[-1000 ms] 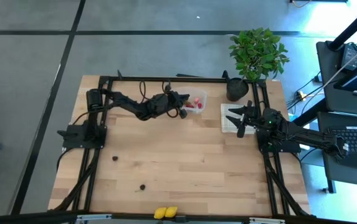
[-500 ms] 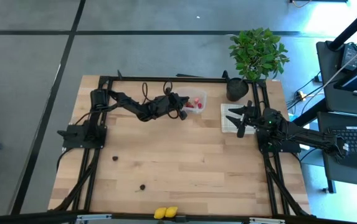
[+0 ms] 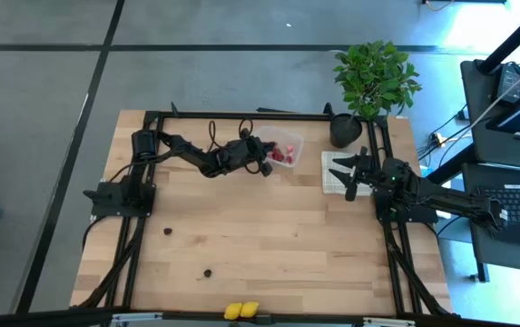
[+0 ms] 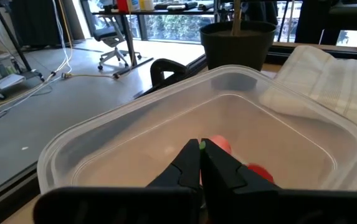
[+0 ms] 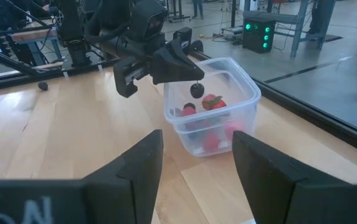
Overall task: Pick and placing Produce into tupperware
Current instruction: Put the top black cherry into the transparent container, then put the black cherry into the transparent container
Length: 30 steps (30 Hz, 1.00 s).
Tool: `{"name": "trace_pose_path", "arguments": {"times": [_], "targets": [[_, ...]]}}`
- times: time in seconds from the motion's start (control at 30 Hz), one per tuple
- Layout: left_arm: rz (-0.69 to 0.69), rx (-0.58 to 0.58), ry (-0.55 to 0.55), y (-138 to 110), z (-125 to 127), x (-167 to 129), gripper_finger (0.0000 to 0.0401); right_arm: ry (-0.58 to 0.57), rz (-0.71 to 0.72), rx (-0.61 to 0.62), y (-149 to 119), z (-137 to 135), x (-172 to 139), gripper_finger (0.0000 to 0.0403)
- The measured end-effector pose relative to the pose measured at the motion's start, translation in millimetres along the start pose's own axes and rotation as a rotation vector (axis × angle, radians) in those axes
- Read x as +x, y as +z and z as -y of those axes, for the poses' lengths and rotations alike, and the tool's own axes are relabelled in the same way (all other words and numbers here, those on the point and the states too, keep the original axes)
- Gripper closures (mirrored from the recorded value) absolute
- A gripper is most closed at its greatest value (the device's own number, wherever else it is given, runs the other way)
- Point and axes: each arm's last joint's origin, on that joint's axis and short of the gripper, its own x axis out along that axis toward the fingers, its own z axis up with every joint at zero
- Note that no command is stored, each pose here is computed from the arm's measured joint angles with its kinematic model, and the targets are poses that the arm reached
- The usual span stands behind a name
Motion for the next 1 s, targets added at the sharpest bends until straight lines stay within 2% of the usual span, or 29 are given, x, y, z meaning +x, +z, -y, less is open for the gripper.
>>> {"name": "trace_pose_path", "arguments": {"times": [0.57,1.0], "targets": [[0.005,0.006,-0.011,0.4,0.3,-0.1,0.0395,0.0,0.0,-0.005,0.0,0.0,0.0,0.0208],[0.006,0.006,-0.012,0.4,0.3,-0.1,0.0357,0.0,0.0,-0.005,0.0,0.0,0.0,0.0208]]}}
